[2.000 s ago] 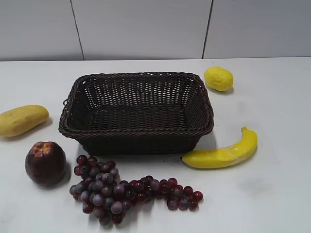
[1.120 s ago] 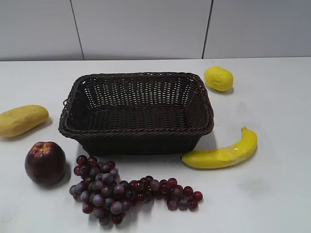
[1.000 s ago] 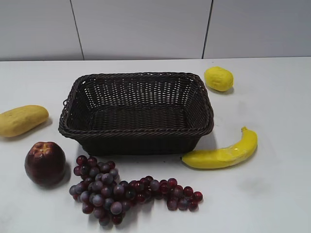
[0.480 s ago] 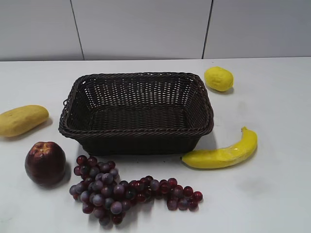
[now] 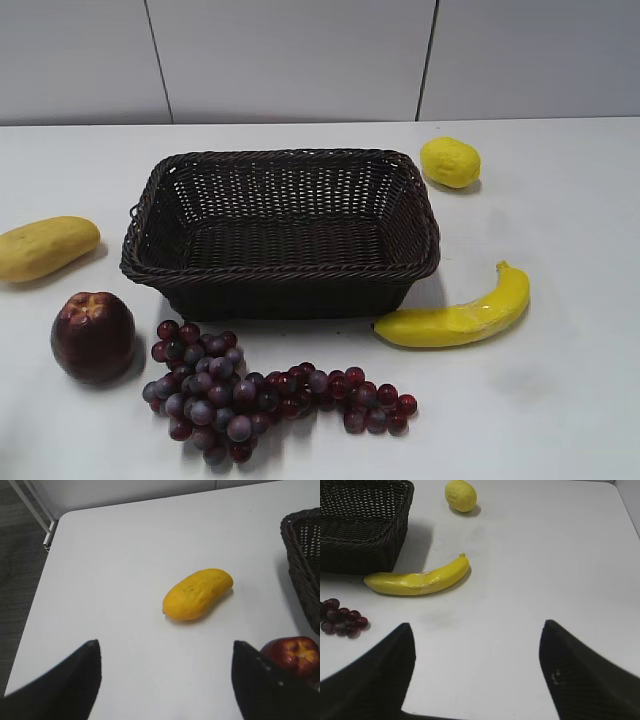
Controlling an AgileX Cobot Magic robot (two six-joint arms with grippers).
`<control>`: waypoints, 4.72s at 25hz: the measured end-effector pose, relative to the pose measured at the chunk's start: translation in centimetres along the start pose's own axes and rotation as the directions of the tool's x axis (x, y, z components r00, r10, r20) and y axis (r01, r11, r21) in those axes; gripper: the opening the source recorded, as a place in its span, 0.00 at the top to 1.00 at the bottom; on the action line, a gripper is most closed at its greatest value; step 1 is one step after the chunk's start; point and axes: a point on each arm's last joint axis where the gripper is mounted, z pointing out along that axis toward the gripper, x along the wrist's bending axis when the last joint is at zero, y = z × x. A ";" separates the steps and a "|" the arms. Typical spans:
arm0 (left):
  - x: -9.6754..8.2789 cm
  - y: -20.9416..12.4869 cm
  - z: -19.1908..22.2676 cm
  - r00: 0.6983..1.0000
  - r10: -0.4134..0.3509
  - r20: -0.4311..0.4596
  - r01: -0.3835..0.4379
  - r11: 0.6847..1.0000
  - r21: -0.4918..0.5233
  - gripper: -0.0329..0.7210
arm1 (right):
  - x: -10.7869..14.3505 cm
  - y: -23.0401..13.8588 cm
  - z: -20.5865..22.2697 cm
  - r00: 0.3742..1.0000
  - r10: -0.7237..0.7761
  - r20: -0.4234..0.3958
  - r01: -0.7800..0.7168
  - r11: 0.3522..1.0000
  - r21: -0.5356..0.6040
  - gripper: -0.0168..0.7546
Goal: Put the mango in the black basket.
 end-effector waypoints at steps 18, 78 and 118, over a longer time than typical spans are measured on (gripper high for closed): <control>1.1 5.0 12.0 0.969 0.239 0.065 -0.248 0.943 0.222 0.16 | 0.0 0.0 0.0 1.000 0.000 0.000 0.000 1.000 0.000 0.21; -9.9 17.1 22.5 0.509 0.685 0.521 -0.778 0.625 -0.062 0.20 | 0.0 0.0 0.0 1.000 0.000 0.000 0.000 1.000 0.000 0.21; -27.0 9.9 25.4 0.157 0.770 0.619 -0.911 0.355 -0.211 0.08 | 0.0 0.0 0.0 1.000 0.000 0.000 0.000 1.000 0.000 0.21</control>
